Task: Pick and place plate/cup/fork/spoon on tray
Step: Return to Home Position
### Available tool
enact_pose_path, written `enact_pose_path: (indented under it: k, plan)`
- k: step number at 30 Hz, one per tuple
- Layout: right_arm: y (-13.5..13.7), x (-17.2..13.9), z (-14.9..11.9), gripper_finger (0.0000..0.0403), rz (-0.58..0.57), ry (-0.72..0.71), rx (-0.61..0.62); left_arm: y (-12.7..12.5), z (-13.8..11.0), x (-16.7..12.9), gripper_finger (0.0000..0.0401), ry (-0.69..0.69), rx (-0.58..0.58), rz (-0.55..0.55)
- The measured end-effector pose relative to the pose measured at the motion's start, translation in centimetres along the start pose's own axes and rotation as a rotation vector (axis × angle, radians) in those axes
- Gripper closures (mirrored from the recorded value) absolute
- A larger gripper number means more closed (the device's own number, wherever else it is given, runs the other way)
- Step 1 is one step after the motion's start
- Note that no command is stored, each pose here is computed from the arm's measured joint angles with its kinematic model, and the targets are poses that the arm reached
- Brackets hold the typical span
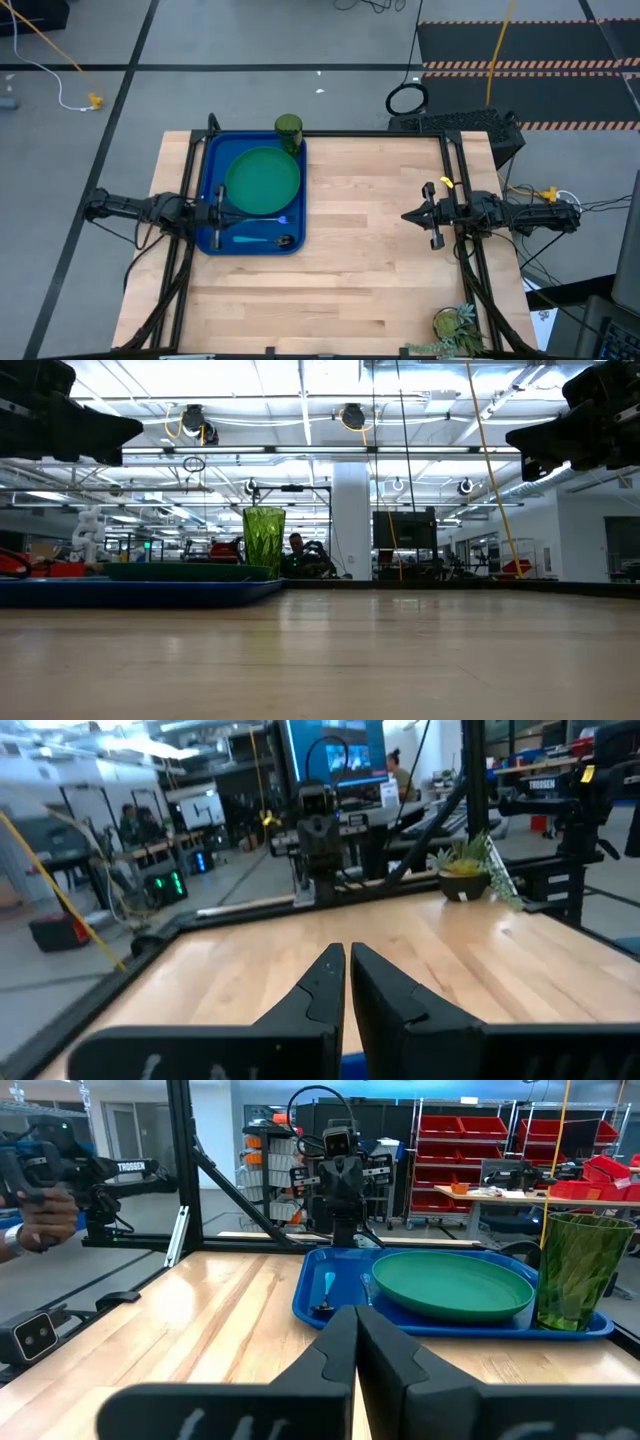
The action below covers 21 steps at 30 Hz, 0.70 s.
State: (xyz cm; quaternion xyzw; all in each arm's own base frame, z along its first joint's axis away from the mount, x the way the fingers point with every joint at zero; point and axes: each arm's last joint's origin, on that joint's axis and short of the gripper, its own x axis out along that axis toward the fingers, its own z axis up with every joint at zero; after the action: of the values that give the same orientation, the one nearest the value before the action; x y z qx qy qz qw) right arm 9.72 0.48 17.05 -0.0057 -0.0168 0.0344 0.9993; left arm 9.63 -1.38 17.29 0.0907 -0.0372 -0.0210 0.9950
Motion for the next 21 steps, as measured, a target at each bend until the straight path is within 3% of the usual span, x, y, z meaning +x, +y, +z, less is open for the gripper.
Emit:
enact_pose_path:
  k: [7, 21]
  plan:
    - [0.0, 0.0, 0.0, 0.0403, 0.000, 0.000, 0.000, 0.5, 0.5, 0.0, 0.0375, -0.050, 0.054, 0.046]
    - [0.0, 0.0, 0.0, 0.0403, 0.000, 0.000, 0.000, 1.8, -0.6, 0.0, 0.0375, 0.047, 0.029, 0.122]
